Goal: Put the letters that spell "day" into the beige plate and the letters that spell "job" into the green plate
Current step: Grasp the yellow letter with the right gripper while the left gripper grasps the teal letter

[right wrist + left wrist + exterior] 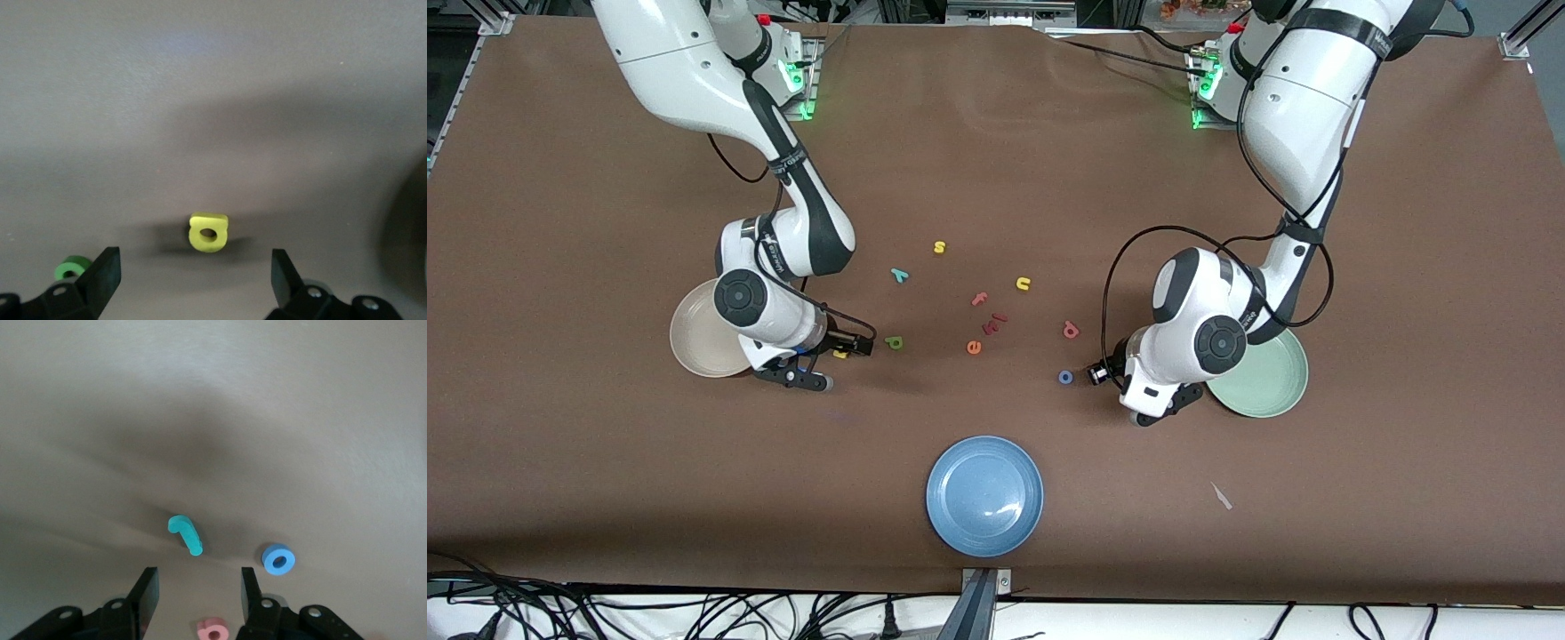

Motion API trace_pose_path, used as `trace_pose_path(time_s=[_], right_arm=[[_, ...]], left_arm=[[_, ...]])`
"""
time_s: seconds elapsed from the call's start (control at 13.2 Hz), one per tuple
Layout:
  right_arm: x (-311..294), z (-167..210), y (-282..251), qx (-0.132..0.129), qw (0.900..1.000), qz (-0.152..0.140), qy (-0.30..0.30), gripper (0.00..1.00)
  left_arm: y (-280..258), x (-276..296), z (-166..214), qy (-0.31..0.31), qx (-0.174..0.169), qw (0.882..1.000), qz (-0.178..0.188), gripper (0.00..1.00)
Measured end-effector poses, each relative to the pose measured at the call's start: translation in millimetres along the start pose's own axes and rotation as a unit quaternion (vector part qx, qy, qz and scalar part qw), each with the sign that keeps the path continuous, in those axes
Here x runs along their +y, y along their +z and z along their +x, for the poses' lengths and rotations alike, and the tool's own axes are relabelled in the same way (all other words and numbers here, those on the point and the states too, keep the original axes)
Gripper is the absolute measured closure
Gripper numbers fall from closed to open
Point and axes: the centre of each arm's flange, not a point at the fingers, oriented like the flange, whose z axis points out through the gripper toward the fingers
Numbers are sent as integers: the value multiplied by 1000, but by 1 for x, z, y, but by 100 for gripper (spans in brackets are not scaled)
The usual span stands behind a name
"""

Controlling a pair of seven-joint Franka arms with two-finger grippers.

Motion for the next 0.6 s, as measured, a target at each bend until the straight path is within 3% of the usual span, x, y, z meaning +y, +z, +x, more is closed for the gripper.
trace_pose_path(time_s=[0.23, 0.6], right_arm=[[3, 1, 8, -4, 1000, -3, 2, 5], [6, 3, 13, -6, 1000, -5, 4, 31]], left_arm=[[5, 0, 0, -40, -2, 999, 0, 52], [19, -14, 19, -105, -41, 993, -34, 55]])
